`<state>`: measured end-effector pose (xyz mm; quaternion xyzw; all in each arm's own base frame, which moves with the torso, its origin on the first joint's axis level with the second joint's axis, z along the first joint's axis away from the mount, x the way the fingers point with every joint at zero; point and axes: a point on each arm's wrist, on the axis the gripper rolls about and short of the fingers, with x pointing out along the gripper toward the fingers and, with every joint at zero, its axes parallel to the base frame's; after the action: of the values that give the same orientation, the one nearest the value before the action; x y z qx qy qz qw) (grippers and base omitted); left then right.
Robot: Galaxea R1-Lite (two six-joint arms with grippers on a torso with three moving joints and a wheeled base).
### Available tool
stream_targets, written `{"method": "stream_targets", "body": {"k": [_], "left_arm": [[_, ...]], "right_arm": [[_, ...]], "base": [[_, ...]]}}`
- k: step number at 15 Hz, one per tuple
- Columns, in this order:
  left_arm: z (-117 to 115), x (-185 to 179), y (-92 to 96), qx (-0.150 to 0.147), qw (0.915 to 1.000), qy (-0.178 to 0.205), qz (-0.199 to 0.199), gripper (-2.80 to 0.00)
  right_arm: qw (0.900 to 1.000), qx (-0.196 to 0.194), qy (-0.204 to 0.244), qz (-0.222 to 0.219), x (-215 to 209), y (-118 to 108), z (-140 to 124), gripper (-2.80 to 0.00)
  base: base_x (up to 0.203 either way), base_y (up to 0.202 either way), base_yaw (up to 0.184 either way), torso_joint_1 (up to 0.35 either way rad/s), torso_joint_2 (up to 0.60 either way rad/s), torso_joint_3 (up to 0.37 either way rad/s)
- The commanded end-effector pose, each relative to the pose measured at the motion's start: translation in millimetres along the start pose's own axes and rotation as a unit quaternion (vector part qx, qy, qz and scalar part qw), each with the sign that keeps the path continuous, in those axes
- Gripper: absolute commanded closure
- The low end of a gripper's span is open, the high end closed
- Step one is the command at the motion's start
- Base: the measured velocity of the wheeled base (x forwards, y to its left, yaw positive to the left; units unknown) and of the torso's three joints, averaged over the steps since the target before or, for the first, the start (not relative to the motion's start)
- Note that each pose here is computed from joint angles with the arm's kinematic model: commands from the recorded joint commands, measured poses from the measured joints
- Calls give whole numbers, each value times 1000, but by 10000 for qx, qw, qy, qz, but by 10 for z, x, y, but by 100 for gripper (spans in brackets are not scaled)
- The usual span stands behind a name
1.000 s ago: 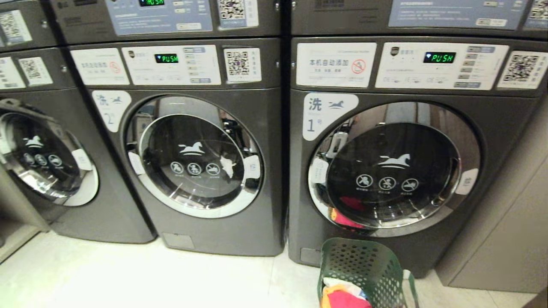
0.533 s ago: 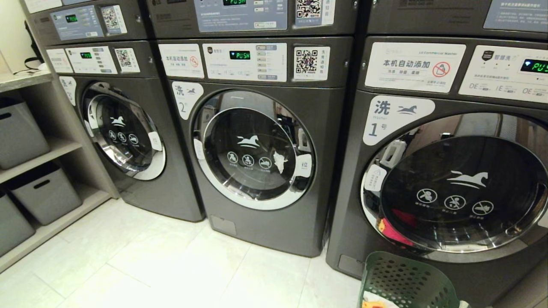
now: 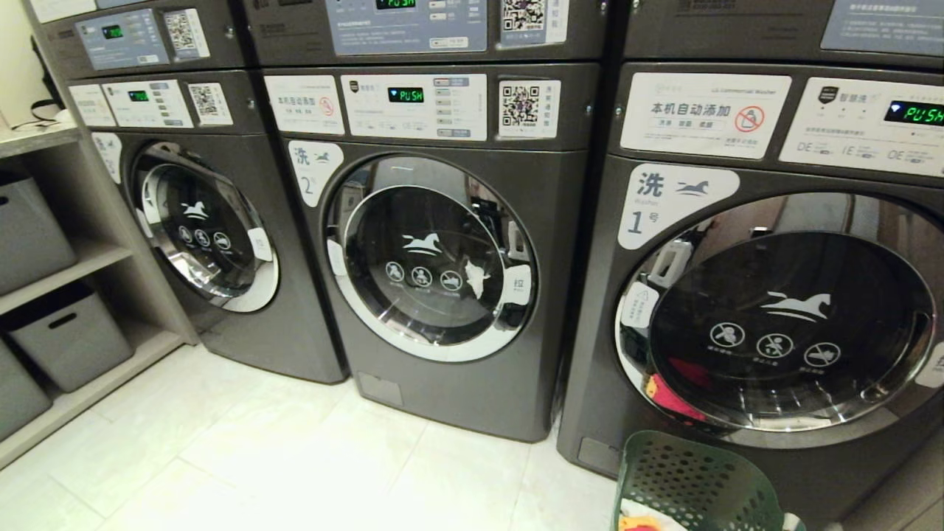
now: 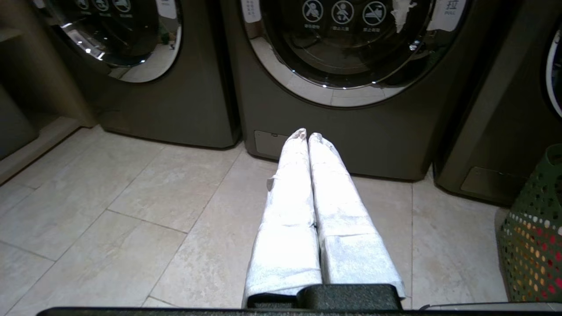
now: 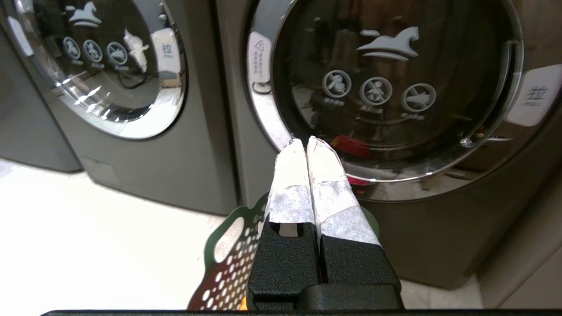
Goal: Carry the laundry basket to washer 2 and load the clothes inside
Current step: Open the lid of the washing machine
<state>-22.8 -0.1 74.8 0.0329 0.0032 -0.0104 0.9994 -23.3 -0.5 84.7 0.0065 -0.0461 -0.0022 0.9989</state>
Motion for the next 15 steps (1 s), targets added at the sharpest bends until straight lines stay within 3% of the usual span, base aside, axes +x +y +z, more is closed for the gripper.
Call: {"method": "stream_targets", "body": {"k": [1,15], "left_arm": [[-3,1,0,1,10000,3,-4,0],[-2,1,-1,32,10000,-6,-11,0]], "right_arm": [[9998,-1,177,-1,19,-1,-96,0],[9998,-1,177,-1,19,-1,-96,0]], "base": [[-8,0,-117,7,2,2],[-1,9,-172,2,2,4]]}}
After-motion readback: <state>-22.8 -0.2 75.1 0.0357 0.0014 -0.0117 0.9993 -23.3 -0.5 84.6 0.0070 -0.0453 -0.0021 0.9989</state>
